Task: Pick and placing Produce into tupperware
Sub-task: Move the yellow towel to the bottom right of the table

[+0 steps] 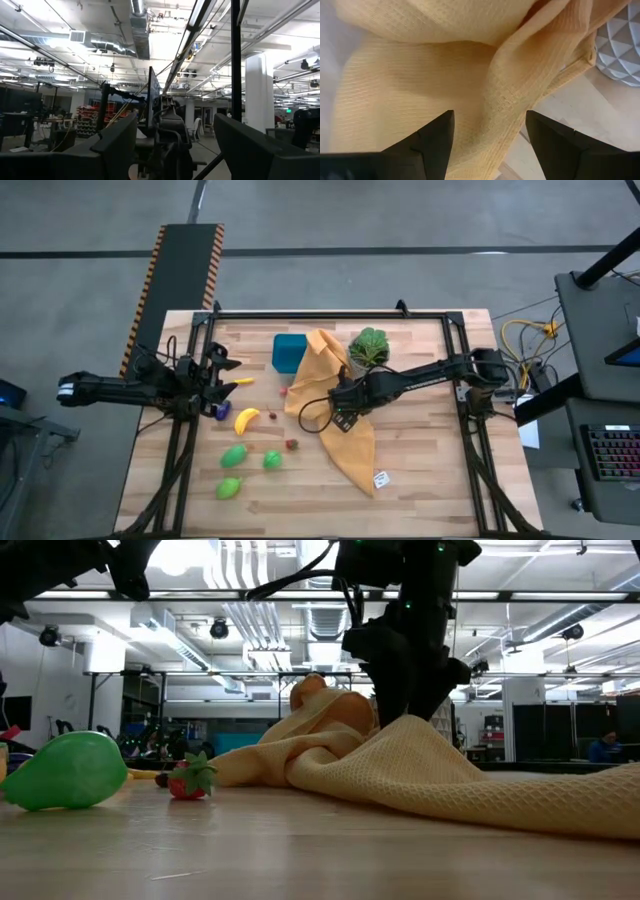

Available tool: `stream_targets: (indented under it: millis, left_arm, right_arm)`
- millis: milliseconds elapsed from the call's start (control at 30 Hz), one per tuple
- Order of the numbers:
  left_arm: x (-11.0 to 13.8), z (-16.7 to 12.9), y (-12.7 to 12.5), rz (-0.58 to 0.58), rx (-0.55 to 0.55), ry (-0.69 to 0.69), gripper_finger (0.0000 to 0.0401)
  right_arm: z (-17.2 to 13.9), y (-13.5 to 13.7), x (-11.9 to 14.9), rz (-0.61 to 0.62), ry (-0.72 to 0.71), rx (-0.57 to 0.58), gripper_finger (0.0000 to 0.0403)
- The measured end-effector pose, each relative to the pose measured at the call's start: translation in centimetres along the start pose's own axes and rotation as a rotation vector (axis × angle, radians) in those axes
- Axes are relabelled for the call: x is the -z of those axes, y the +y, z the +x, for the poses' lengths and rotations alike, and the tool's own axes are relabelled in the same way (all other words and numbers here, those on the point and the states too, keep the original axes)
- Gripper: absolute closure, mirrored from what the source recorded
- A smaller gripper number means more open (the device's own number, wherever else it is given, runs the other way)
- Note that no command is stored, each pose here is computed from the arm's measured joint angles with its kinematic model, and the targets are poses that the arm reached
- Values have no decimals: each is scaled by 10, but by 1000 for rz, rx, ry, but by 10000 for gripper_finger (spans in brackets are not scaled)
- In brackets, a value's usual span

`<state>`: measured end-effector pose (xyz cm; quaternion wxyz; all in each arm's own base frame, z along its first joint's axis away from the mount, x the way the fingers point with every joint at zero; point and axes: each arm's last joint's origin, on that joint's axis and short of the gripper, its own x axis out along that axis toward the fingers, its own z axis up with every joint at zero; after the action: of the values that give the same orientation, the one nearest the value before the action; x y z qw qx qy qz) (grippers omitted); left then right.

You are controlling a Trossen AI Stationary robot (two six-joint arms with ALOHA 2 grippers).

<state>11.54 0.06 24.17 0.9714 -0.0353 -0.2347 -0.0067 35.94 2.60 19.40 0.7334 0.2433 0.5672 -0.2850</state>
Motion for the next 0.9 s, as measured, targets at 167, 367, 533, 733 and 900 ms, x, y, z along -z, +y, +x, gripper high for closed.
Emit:
stream_targets:
  millis: [167,367,533,733,900]
  left_arm:
    - [-1,0,0,1,0,-4,151]
    - [-4,0,0,2,2,-35,151]
    - [-4,0,0,2,2,-36,151]
    - [-4,0,0,2,3,-42,151]
    - [-4,0,0,2,2,-44,151]
  right_arm:
    - [0,0,0,-1,1,1,168]
    - [-1,2,3,-22,8,-7,203]
    - [-1,4,5,-37,15,-15,288]
    - [-1,4,5,-69,40,-38,387]
    - [-11,10,5,-88,32,-74,394]
